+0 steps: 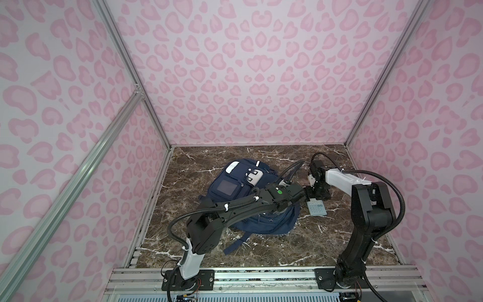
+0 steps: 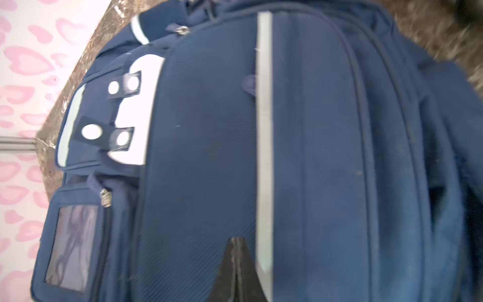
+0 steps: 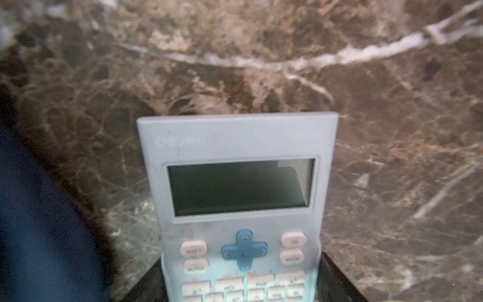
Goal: Pack books, pencil case, and school supplies into a backpack
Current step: Pick up the loose stationery from the middle-right of the table, then open the student bag at the center of the table, then place the loose stationery in the student bag, then zip the student bag at the center of the table.
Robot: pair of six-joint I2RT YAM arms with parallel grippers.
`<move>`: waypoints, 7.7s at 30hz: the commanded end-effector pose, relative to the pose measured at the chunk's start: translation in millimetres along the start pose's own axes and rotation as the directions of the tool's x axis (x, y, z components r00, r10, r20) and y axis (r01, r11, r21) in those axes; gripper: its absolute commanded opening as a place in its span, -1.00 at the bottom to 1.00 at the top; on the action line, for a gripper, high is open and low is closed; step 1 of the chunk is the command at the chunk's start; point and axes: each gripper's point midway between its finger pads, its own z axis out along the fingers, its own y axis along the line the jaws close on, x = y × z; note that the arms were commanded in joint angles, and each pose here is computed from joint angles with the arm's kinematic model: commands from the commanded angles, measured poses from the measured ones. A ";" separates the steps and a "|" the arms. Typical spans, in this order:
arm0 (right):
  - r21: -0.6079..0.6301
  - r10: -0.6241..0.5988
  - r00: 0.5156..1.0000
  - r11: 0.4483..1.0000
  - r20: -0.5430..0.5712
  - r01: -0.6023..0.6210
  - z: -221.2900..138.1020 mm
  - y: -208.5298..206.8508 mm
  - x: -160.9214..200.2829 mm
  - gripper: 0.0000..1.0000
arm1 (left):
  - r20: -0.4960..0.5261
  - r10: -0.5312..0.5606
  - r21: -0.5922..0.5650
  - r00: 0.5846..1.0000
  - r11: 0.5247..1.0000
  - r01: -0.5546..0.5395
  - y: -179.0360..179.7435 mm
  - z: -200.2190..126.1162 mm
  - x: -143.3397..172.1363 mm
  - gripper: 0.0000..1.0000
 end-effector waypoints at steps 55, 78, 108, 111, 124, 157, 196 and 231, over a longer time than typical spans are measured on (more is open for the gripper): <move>-0.349 0.070 0.960 0.937 0.272 0.031 -94.1 194.0 -6.1 0.24 | 0.134 -0.577 0.574 0.806 0.708 0.411 8.4 -48.5 -73.7 -0.94; -0.547 0.180 0.943 0.837 0.281 0.003 -84.4 220.8 -24.4 0.74 | 0.083 -0.548 0.553 0.832 0.720 0.419 -0.3 -23.0 -43.7 -0.94; -0.368 0.394 0.792 0.901 0.467 -0.232 -90.7 89.9 8.8 0.37 | -0.027 -0.482 0.401 0.876 0.797 0.451 -31.4 71.4 -4.2 -0.94; -0.371 0.459 0.766 0.876 0.450 -0.307 -78.5 51.1 6.4 0.46 | -0.030 -0.484 0.416 0.875 0.789 0.451 -34.4 67.9 -5.9 -0.94; -0.671 0.473 0.808 0.729 0.351 -0.136 -48.3 93.5 -37.6 0.04 | -0.028 -0.480 0.440 0.877 0.782 0.442 -34.8 51.7 -10.0 -0.94; -0.630 0.327 0.883 0.775 0.336 -0.047 -51.8 165.3 30.5 -0.18 | -0.079 -0.455 0.392 0.887 0.804 0.447 -39.9 50.3 -0.2 -0.94; -0.634 0.337 0.863 0.773 0.376 -0.026 -39.7 196.0 23.9 -0.82 | -0.115 -0.408 0.275 0.906 0.863 0.423 -30.8 68.9 23.9 -0.50; -0.576 0.324 0.808 0.817 0.493 0.024 -108.2 171.4 19.6 -1.00 | 0.023 -0.475 0.353 0.879 0.827 0.438 21.4 -10.3 8.1 0.15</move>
